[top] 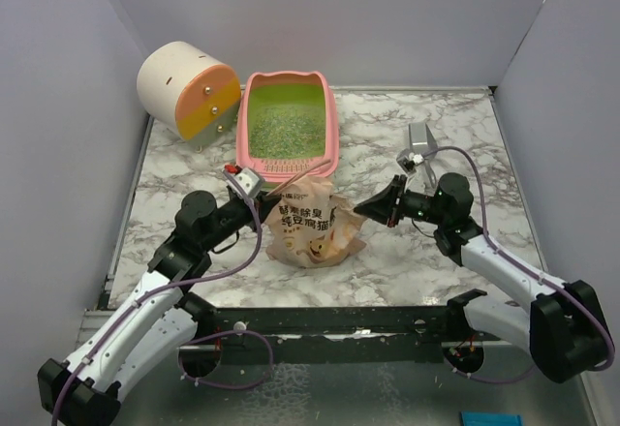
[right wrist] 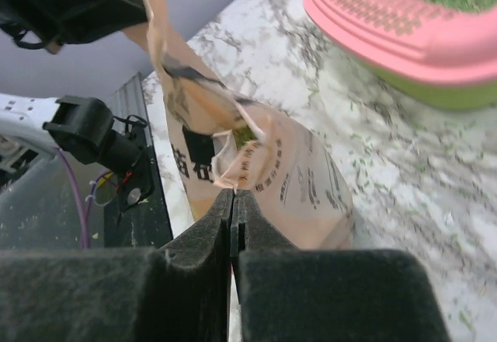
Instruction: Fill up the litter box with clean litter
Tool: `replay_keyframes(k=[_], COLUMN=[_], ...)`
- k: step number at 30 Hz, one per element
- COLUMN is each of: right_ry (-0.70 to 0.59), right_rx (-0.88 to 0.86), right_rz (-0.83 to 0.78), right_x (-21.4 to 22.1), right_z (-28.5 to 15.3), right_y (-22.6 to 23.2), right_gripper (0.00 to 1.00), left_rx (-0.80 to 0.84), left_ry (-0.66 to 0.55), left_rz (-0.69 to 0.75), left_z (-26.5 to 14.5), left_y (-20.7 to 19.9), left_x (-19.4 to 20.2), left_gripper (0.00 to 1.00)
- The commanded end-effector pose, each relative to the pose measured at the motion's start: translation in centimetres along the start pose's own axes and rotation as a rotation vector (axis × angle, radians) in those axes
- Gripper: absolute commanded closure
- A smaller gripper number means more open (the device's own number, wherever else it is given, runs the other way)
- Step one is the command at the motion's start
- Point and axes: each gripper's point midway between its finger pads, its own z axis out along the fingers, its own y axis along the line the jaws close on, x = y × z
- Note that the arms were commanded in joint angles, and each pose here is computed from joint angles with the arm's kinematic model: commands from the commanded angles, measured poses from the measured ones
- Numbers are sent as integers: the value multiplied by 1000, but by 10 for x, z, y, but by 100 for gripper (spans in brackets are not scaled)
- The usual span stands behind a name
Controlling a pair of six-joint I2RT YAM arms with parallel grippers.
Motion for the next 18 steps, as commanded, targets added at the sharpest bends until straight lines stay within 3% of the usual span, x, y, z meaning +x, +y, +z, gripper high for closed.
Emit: replay_keyframes(k=[1, 5, 11, 18], right_ry=[-8, -32, -36, 1], right_rx=[186, 230, 194, 100], right_rz=[135, 196, 289, 242], right_x=[22, 27, 17, 6], right_z=[-12, -20, -27, -25], right_y=[-25, -28, -29, -14], right_gripper=[99, 99, 99, 99], left_rx=[-21, -34, 127, 163], left_ry=[-163, -127, -51, 38], left_rz=[22, 42, 70, 5], left_z=[-13, -24, -32, -27], left_y=[0, 1, -28, -33], left_x=[-38, -25, -8, 12], left_gripper=[100, 100, 100, 100])
